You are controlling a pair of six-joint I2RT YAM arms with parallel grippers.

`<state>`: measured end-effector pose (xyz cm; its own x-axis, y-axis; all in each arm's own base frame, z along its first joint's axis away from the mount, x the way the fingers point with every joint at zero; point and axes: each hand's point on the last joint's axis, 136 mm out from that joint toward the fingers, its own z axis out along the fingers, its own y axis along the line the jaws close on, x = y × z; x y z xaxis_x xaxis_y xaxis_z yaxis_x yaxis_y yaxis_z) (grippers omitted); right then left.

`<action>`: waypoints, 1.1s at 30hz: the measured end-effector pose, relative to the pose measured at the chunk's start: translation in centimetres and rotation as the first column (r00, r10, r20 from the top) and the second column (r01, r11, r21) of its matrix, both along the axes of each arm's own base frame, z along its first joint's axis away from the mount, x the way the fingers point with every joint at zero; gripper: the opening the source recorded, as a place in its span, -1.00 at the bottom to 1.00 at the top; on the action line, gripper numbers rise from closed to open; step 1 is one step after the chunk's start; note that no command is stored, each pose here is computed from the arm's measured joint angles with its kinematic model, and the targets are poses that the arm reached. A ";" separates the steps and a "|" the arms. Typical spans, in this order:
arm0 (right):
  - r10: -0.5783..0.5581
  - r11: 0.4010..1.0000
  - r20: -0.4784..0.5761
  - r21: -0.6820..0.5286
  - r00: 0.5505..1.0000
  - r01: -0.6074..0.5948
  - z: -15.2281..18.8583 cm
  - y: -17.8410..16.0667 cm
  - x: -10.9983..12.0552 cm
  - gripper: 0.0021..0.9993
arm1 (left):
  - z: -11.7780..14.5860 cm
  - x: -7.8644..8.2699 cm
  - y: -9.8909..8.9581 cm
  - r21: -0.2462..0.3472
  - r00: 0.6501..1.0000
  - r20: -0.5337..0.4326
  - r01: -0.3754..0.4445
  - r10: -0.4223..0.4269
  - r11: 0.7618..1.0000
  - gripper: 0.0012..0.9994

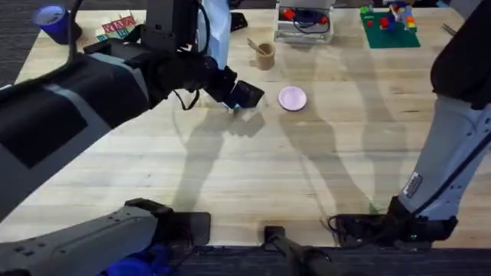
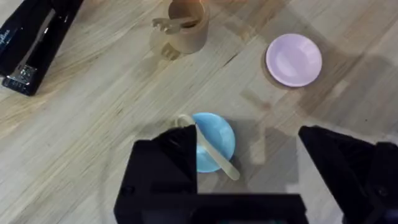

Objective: Pick up a utensil and set it on the pink plate, then put the other utensil in the container.

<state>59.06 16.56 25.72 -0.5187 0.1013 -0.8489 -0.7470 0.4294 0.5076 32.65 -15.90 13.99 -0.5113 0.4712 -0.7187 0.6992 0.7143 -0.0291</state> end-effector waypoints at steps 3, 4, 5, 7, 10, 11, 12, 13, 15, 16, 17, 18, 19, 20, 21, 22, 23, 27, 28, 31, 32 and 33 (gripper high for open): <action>-0.091 0.988 -0.143 -0.134 0.985 0.072 -3.3 -1.2 -0.3 0.99 | 0.0 0.0 0.0 0.000 1.000 0.000 0.000 0.000 1.000 0.99; -0.120 0.978 -0.172 -0.190 0.978 0.087 -4.1 -1.6 -0.6 0.99 | 0.0 0.0 0.0 0.000 1.000 0.000 0.000 0.000 1.000 0.99; -0.148 0.963 -0.197 -0.251 0.969 0.097 -4.7 -2.0 -1.1 0.99 | 0.0 0.0 0.0 0.000 1.000 0.000 0.000 0.000 1.000 0.99; -0.195 0.926 -0.226 -0.363 0.954 0.103 -5.4 -2.9 -2.1 0.99 | 0.0 0.0 0.0 0.000 1.000 0.000 0.000 0.000 1.000 0.99; -0.253 0.852 -0.234 -0.513 0.939 0.101 -5.6 -4.1 -3.6 0.99 | 0.0 0.0 0.0 0.000 1.000 -0.001 0.000 0.000 1.000 0.99; -0.270 0.826 -0.237 -0.555 0.933 0.098 -5.5 -4.5 -4.2 0.99 | 0.0 0.0 0.0 0.000 1.000 -0.001 0.000 0.000 1.000 0.99; -0.287 0.799 -0.244 -0.594 0.926 0.091 -5.4 -5.0 -4.9 0.99 | 0.0 0.0 0.0 0.000 1.000 0.000 0.000 0.000 1.000 0.99; -0.299 0.777 -0.248 -0.623 0.922 0.085 -5.2 -5.3 -5.6 0.99 | 0.0 0.0 0.0 0.000 1.000 -0.001 0.000 0.000 1.000 0.99; -0.325 0.733 -0.244 -0.676 0.914 0.080 -4.3 -6.1 -6.9 0.99 | 0.0 0.0 0.0 0.000 1.000 0.000 0.000 0.000 1.000 0.99; -0.341 0.710 -0.236 -0.699 0.910 0.084 -3.7 -6.6 -7.4 0.99 | 0.0 0.0 0.0 0.000 1.000 -0.001 0.000 0.000 1.000 0.99; -0.355 0.689 -0.227 -0.719 0.907 0.090 -3.1 -7.1 -7.9 0.99 | 0.0 0.0 0.0 0.000 1.000 -0.001 0.000 0.000 1.000 0.99; -0.373 0.665 -0.215 -0.741 0.902 0.098 -2.5 -7.7 -8.4 0.99 | 0.0 0.0 0.0 0.000 1.000 -0.001 0.000 0.000 1.000 0.99; -0.387 0.643 -0.203 -0.758 0.899 0.105 -1.9 -8.2 -8.9 0.99 | 0.0 0.0 0.0 0.001 1.000 -0.002 0.000 0.000 1.000 0.99; -0.402 0.620 -0.188 -0.776 0.896 0.116 -1.2 -8.8 -9.4 0.99 | 0.0 0.0 0.0 0.001 1.000 -0.003 0.000 0.000 1.000 0.99; -0.414 0.601 -0.177 -0.790 0.893 0.121 -0.6 -9.2 -9.9 0.99 | 0.0 0.0 0.0 0.001 1.000 -0.002 0.000 0.000 1.000 0.99; -0.426 0.580 -0.169 -0.805 0.889 0.125 -0.1 -9.7 -10.5 0.99 | 0.0 0.0 0.0 0.001 1.000 -0.002 0.000 0.000 1.000 0.99; -0.438 0.561 -0.165 -0.818 0.884 0.126 0.4 -10.1 -11.2 0.99 | 0.0 0.0 0.0 0.001 1.000 -0.003 0.000 0.000 1.000 0.99; -0.472 0.482 -0.156 -0.870 0.867 0.106 1.6 -11.4 -14.0 0.99 | 0.0 0.0 0.0 0.001 1.000 -0.003 0.000 0.000 1.000 0.99; -0.476 0.469 -0.158 -0.878 0.865 0.098 1.6 -11.5 -14.5 0.99 | 0.0 0.0 0.0 0.001 1.000 -0.003 0.000 0.000 1.000 0.99; -0.482 0.441 -0.171 -0.895 0.859 0.069 1.4 -11.7 -15.4 0.99 | -0.1 -0.1 0.0 0.002 1.000 -0.006 0.000 0.000 1.000 0.99; -0.483 0.434 -0.182 -0.899 0.857 0.054 1.2 -11.7 -15.8 0.99 | -0.2 -0.2 0.1 0.003 1.000 -0.011 0.000 0.000 1.000 0.99; -0.484 0.430 -0.182 -0.901 0.856 0.052 1.2 -11.7 -15.8 0.99 | -0.3 -0.3 0.1 0.005 1.000 -0.017 0.000 0.000 1.000 0.99</action>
<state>43.23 4.88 26.88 -0.8753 -0.3523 -0.3312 -0.3560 0.9330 -0.0516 32.35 -15.81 13.71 -0.5236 0.4748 -0.7074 0.6987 0.7145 -0.0376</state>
